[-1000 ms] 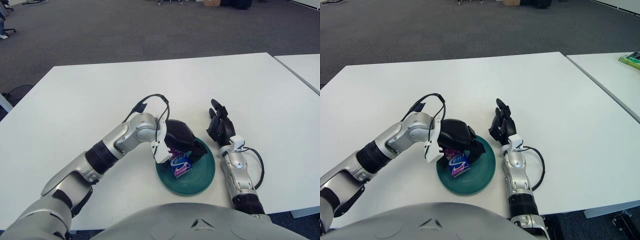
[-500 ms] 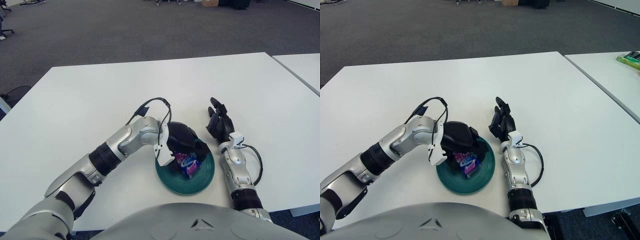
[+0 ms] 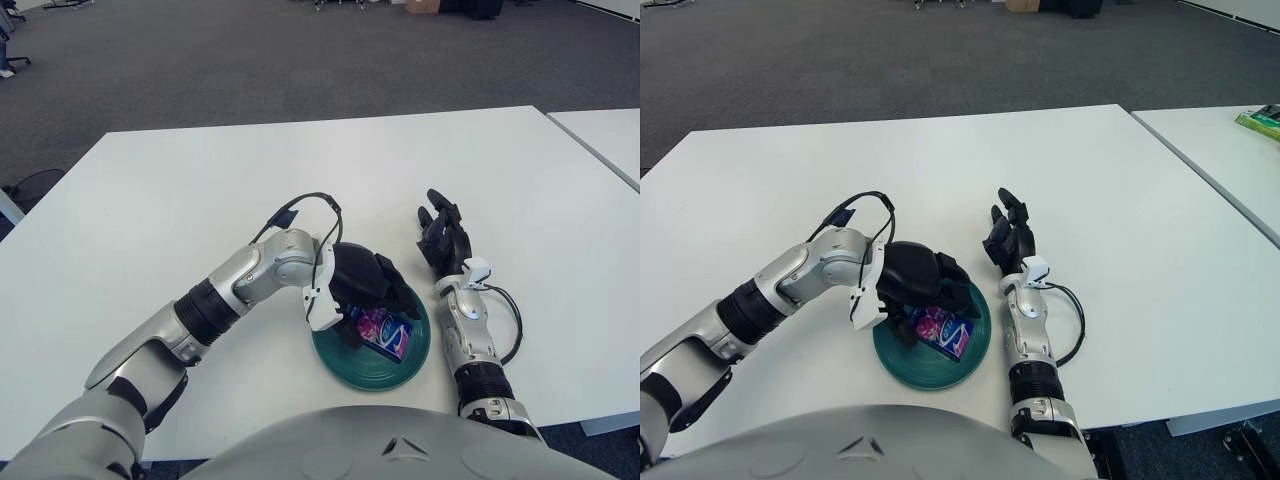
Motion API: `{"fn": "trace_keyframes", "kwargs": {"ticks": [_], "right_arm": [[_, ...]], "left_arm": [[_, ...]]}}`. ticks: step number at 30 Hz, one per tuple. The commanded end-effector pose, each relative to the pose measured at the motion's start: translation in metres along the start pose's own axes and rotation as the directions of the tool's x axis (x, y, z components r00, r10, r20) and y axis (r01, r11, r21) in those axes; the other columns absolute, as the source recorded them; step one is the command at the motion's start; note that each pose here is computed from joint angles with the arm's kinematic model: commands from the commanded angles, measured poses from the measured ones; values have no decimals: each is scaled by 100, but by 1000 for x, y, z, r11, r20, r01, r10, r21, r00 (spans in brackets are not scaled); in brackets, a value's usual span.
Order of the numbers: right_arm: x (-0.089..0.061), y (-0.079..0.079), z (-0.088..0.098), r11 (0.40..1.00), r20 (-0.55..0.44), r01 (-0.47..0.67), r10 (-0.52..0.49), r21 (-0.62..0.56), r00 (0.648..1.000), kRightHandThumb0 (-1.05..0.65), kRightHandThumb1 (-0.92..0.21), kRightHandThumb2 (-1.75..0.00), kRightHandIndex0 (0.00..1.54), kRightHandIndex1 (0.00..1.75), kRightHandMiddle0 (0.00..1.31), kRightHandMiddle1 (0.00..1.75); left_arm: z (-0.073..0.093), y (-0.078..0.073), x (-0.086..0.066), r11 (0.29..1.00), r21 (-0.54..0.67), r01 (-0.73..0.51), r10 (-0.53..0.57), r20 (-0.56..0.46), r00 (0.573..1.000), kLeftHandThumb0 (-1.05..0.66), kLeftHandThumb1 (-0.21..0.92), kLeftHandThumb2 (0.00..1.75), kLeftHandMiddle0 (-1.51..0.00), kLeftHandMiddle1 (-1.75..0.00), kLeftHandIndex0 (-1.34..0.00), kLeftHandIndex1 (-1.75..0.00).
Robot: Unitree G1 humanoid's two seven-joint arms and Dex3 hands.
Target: Put the gum into the plate.
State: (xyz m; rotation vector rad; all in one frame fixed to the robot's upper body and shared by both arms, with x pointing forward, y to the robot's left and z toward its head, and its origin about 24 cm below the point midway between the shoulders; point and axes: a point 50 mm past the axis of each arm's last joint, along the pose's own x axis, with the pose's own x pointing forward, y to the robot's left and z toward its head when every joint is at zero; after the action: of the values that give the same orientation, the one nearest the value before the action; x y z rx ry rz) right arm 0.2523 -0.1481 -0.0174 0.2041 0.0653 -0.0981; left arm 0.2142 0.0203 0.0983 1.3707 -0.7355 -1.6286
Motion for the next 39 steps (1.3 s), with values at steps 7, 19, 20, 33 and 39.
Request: {"fn": "trace_keyframes", "kwargs": {"ticks": [7, 19, 20, 33, 39], "right_arm": [[-30, -6, -51, 983, -258, 143, -109, 118, 960, -62, -92, -90, 37, 4, 0, 73], [-43, -20, -45, 997, -258, -48, 33, -54, 966, -74, -92, -96, 24, 0, 0, 56], [-42, -20, -45, 997, -267, -51, 34, -60, 963, -75, -92, -97, 23, 0, 0, 52], [-27, -16, -40, 993, -270, -90, 65, -79, 961, -78, -92, -95, 16, 0, 0, 40], [-23, -17, -36, 990, -264, -116, 91, -81, 960, -78, -92, -93, 14, 0, 0, 40]], "left_arm": [[-19, 0, -30, 996, -34, -80, 77, -63, 995, -105, 92, 80, -8, 0, 0, -11], [-58, -77, -64, 158, -508, -847, 591, -638, 493, -105, 92, 55, 0, 0, 0, 0], [-59, -83, -63, 39, -481, -876, 602, -688, 405, -105, 92, 53, 0, 0, 0, 0], [-54, -129, -86, -581, -72, -811, 221, -973, -72, -105, 92, 79, 0, 0, 0, 0], [-55, -158, -87, -566, 11, -825, 47, -998, -45, -102, 92, 91, 0, 0, 0, 0]]}}
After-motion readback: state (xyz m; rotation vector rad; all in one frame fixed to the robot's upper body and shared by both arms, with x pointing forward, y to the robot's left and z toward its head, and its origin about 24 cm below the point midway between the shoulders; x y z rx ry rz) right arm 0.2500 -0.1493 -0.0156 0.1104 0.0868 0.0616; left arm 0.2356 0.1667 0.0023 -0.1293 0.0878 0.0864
